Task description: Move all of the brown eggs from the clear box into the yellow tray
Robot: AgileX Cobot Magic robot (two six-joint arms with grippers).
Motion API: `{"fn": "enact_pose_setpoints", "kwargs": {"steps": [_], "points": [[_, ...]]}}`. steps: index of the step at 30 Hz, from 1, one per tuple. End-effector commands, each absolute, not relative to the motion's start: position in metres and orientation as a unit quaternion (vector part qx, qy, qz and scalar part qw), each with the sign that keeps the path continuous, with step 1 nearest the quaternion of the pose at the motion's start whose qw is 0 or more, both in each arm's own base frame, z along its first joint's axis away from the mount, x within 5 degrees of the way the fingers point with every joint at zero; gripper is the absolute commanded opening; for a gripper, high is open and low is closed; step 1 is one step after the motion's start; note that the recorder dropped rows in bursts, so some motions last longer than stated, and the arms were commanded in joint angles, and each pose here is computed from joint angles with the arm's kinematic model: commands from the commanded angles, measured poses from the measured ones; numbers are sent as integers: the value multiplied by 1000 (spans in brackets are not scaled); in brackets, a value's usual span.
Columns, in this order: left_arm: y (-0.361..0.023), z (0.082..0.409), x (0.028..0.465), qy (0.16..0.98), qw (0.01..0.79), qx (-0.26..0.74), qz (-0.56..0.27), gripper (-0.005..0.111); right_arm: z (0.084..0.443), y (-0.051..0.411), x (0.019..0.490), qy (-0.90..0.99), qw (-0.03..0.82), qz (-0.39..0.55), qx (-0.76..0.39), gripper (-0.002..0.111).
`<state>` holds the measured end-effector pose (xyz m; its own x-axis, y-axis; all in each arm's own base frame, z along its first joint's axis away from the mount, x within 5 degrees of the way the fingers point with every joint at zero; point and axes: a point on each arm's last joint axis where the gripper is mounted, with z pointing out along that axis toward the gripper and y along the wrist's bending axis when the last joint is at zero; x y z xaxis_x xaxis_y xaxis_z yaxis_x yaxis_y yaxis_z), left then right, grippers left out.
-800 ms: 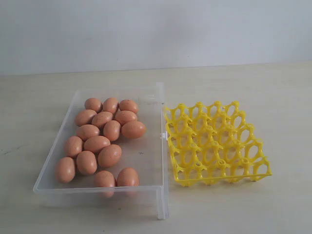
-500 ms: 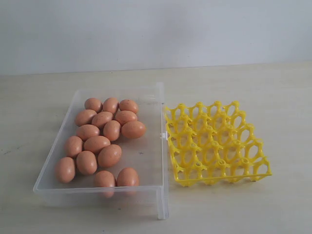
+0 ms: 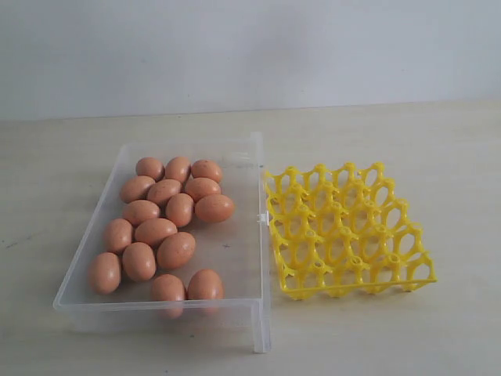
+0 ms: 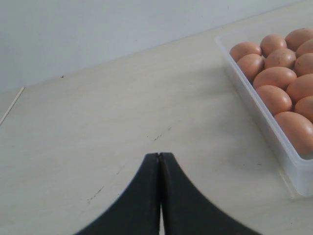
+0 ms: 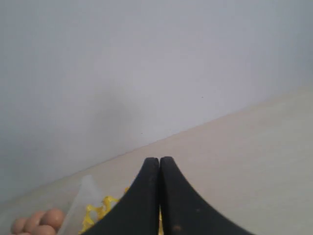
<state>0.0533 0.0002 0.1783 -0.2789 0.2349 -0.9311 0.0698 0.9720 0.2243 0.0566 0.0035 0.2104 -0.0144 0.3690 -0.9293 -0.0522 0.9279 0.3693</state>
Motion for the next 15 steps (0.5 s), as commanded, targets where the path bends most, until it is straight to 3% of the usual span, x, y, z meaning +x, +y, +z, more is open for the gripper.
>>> {"fn": "enact_pose_setpoints", "kwargs": {"steps": [1,4,7,15], "points": [[0,180,53,792,599,93,70,0,233,3,64,696,673,192,163,0],[0,180,53,792,599,93,70,0,247,5,78,737,628,183,170,0],[0,180,53,792,599,93,70,0,265,16,110,807,560,157,102,0],[0,180,53,792,599,93,70,0,299,112,196,838,483,129,-219,0]]}}
